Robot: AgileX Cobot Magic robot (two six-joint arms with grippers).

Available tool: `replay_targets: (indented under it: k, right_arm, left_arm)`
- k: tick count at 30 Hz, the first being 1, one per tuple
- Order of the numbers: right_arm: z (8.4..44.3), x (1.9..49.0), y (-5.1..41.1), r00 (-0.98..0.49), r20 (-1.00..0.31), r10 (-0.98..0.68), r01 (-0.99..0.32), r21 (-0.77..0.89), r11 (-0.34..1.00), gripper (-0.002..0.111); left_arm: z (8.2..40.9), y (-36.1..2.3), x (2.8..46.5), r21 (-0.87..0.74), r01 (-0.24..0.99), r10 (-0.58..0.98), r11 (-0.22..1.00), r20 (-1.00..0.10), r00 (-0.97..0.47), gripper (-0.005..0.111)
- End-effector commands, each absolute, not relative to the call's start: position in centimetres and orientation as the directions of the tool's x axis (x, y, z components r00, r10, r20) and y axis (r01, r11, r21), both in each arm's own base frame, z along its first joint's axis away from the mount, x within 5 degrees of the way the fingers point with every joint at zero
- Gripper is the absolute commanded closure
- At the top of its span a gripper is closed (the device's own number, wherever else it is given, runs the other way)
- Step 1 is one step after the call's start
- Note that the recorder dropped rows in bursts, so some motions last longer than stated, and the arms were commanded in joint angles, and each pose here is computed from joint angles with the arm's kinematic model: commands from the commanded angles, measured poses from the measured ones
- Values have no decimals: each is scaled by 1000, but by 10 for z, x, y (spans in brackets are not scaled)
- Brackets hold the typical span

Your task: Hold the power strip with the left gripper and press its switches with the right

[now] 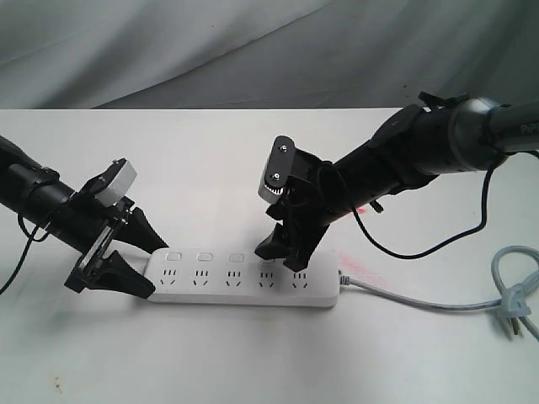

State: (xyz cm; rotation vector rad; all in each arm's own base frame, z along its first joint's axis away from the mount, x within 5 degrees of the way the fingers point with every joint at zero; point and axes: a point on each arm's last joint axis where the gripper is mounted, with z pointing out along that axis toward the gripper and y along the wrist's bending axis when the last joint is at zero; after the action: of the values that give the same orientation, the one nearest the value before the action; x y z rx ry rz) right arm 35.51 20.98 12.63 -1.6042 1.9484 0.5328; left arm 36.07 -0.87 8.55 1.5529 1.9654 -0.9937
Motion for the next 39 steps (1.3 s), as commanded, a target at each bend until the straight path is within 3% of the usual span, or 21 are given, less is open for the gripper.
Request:
replay_targets:
  k: [1,39]
  right_arm:
    - [125,357,205,-136,-625,-769,-972,-65,224,44]
    - [90,355,198,-180,-514,-838,-977,-9,215,44]
  left_arm:
    - [87,-9,364,-242,964,646,113,-719,-256,63]
    - [87,-9,364,-242,964,646,113,-719,-256,63]
